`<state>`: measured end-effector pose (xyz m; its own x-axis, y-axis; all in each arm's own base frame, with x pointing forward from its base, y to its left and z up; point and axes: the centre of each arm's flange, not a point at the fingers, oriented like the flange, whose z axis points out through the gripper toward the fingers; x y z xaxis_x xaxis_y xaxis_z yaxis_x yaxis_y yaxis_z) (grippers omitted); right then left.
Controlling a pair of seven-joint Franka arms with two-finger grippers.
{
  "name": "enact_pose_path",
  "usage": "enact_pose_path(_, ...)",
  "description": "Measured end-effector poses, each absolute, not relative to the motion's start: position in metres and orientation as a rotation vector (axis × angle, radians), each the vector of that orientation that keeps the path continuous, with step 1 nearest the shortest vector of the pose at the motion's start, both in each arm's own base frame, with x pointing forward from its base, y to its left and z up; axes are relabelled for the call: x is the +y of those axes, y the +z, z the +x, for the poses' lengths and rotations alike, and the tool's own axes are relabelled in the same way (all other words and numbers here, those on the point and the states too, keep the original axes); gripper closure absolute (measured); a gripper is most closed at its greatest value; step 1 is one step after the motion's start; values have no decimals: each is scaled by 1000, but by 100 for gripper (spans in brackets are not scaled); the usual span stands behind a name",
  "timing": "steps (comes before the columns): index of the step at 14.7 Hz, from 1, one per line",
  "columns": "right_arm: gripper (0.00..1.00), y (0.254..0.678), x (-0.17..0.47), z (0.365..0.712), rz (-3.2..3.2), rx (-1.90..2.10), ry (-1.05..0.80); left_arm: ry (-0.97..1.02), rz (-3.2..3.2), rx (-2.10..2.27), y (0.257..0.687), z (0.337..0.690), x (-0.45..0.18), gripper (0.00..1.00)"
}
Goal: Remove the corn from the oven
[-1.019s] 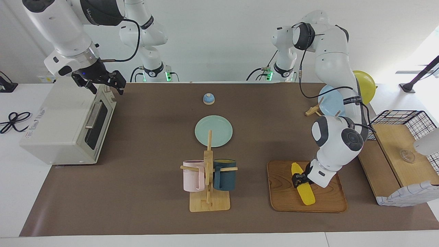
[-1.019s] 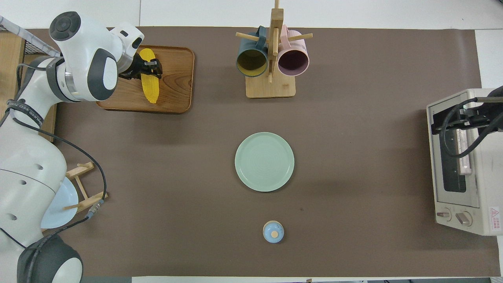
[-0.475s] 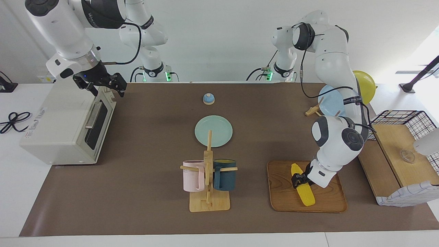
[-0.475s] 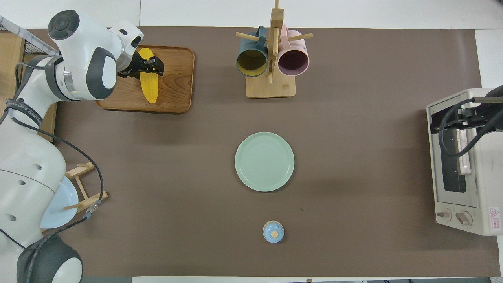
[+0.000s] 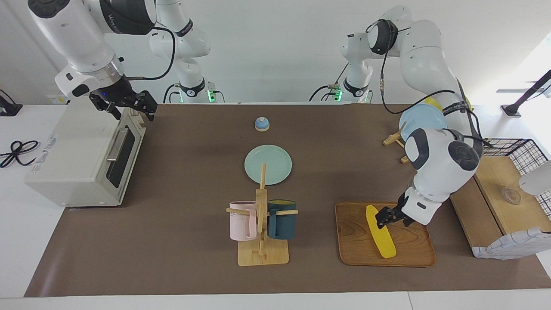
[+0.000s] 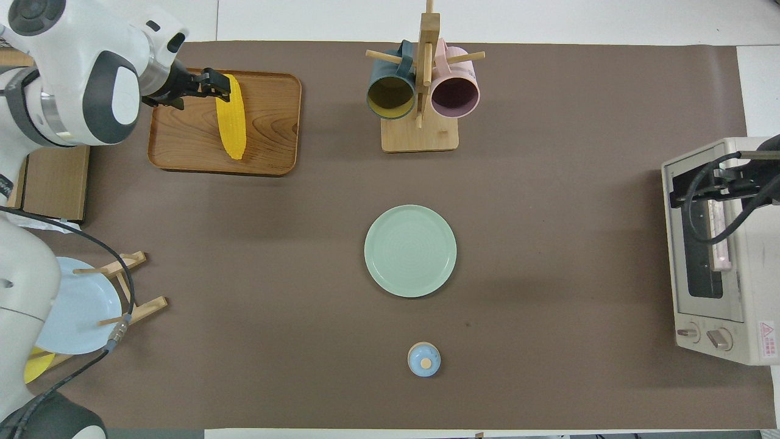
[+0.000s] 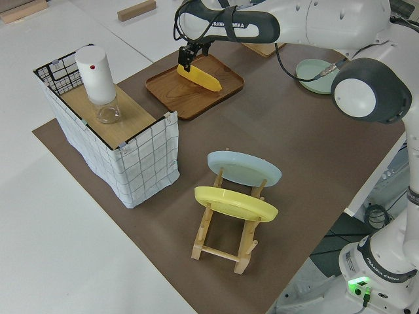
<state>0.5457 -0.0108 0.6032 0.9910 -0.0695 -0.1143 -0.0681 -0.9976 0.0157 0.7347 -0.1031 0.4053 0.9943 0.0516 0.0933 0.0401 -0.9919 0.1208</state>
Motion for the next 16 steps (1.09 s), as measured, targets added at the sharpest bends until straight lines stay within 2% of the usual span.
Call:
enact_pose_path(6,0,603,-11,546,3123,-108,-178,8,3065,88,513,668,-79,0)
enact_pose_path(10,0,608,-11,553,3128,-108,-73,-92,3081,93,573,621,-68,0)
enact_pose_path(13,0,610,-11,558,3130,-108,-16,-123,3087,89,607,580,-65,0)
enact_pose_path(16,0,610,-11,558,3130,-105,-13,-140,3093,77,618,542,-66,0)
